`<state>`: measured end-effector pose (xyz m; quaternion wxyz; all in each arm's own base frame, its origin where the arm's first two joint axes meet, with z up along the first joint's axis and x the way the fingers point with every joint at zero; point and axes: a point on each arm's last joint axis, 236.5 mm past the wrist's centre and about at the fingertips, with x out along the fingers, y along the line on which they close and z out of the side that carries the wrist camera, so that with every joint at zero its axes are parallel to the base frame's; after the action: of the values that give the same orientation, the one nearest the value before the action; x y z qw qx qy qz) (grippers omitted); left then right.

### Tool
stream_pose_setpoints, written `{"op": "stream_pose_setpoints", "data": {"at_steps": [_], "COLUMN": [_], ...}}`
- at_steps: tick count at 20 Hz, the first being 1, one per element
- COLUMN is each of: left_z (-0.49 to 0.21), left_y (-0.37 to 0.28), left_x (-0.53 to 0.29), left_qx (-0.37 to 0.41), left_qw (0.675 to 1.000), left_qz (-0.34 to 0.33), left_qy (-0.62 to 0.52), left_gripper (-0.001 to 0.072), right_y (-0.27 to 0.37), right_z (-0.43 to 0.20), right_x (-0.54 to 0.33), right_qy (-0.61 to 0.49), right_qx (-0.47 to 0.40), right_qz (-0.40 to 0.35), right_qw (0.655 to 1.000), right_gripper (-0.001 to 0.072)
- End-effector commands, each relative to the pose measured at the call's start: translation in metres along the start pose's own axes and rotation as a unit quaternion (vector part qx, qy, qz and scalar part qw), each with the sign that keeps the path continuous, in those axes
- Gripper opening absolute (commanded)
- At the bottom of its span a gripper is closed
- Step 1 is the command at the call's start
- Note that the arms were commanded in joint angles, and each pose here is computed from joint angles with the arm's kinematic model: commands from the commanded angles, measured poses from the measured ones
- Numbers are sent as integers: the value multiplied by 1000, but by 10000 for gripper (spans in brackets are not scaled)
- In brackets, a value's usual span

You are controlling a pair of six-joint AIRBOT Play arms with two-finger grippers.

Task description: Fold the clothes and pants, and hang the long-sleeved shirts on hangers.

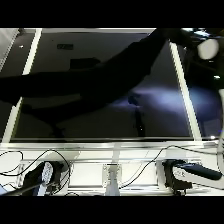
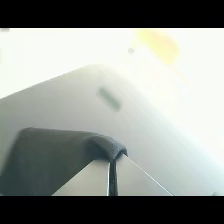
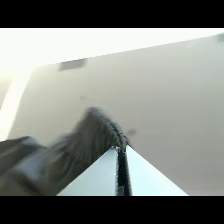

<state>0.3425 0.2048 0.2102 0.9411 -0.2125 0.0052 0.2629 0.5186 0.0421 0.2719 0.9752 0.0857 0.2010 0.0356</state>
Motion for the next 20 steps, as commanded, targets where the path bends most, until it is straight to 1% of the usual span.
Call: {"op": "stream_pose_setpoints", "data": {"at_steps": [1,5,9,10,13,14,16,17,19,20], "left_z": [29,24,-24,-30,-28,-35,-62,-67,-57,-47], "left_y": [-12,-46,-85,-99,-151,-166,-195,-209,-238,-252], "left_x": [-7,-7,10,15,28,35,59,72,92,100], "left_qx": [-17,-14,-14,-27,-49,-50,-45,-56,-104,-106], "left_qw": [998,997,995,993,982,979,978,976,969,965], "left_qz": [-17,-58,-101,-116,-170,-181,-195,-202,-220,-230], "left_qy": [-53,-44,12,7,-72,-78,-57,-50,-54,-65], "left_gripper": [13,12,12,11,11,11,12,11,11,12], "right_y": [-42,-57,-69,-69,-66,-66,-68,-70,-72,-74], "right_z": [10,1,-24,-20,1,0,-5,-7,-13,-15], "right_x": [-65,-102,-112,-112,-113,-113,-111,-110,-107,-106], "right_qy": [18,53,113,104,60,61,69,74,81,84], "right_qx": [-61,-109,-138,-140,-143,-143,-143,-144,-145,-146], "right_qz": [-52,-70,-86,-88,-89,-89,-91,-92,-95,-97], "right_qw": [997,990,980,981,984,984,983,983,981,981], "right_gripper": [18,18,18,18,18,18,18,18,19,19]}}
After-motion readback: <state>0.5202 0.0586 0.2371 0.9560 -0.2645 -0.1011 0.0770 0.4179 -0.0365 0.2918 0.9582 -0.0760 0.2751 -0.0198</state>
